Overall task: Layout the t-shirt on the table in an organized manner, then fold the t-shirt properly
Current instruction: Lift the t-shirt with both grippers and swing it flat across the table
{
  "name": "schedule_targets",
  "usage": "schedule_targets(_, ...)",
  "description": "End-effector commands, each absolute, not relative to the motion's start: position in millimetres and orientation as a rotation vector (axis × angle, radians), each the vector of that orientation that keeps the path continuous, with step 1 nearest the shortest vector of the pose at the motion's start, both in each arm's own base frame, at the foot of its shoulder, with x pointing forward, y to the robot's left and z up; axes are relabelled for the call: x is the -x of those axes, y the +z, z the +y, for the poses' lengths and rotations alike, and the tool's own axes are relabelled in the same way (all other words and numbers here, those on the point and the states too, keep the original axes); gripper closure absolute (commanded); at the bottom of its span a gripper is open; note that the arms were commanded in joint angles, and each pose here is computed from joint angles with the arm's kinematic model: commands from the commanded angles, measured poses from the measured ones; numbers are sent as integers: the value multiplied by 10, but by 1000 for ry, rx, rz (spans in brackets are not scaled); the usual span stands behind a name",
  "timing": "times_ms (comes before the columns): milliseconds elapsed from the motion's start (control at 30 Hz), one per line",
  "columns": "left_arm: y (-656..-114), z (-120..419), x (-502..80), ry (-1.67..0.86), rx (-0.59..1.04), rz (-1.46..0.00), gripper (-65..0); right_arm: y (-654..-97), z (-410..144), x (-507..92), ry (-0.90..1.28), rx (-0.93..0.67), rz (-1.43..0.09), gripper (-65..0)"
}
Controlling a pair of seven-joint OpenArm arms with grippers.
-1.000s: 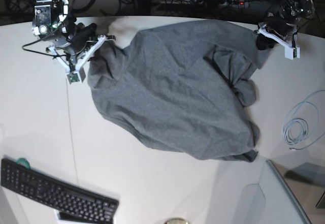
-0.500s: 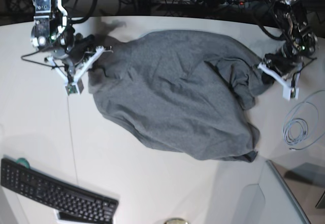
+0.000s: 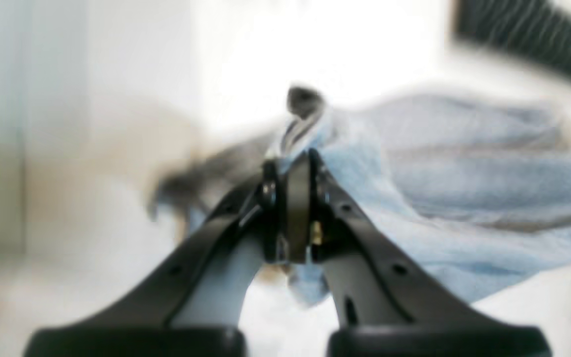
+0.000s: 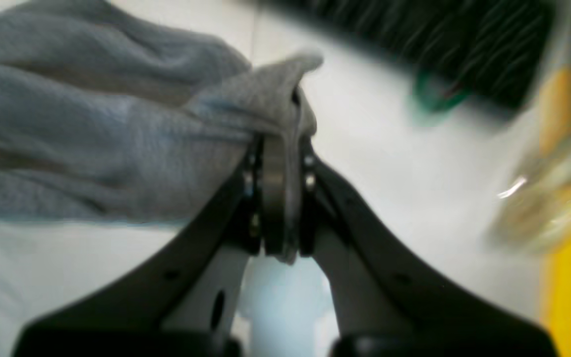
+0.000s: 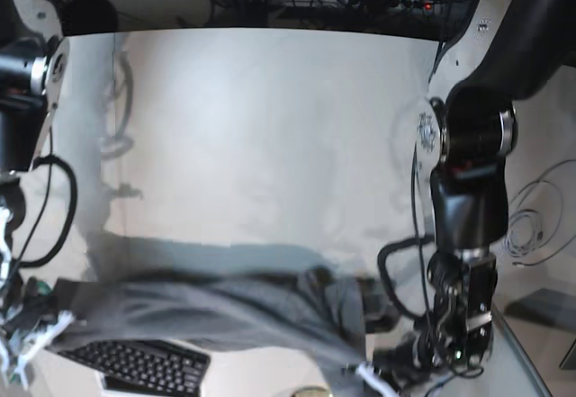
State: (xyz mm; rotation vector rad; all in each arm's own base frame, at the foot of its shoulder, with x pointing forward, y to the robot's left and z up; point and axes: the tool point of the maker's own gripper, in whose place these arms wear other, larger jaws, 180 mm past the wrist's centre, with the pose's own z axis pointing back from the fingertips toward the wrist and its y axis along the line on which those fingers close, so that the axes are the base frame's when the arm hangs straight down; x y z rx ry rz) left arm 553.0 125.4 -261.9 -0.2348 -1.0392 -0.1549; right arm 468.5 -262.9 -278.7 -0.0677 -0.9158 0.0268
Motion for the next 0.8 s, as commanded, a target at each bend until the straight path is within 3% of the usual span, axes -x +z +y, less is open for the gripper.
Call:
schedule_targets(0,-1985,1133,-5766,-167,267,-1188,0,-2245,-2859,-4825,22,132,-1041,-6)
schedule_targets(167,-915,870,-5770,-215,319,-1397,0,-1178,-3314,-4510,-16,305,-1231,-6)
schedule_targets(267,-849,981,-5412,-230,291,-1445,0,-1098,-3360,-4031,-30,387,-1238,-6)
schedule_targets(400,-1418,1270,-4871,-196,188,-1397,0,-1823,-3001,-3668,50,330,-1105,-6)
schedule_targets(600,-2832,1638,-3935,-167,119,-1152,0,-3183,-2519,-3058,-52,108,-891,-6)
schedule_targets(767,-3756,1925,-3345,-70,113,-979,0,-3995,-2269,-2568,-135,-1,-724,-6)
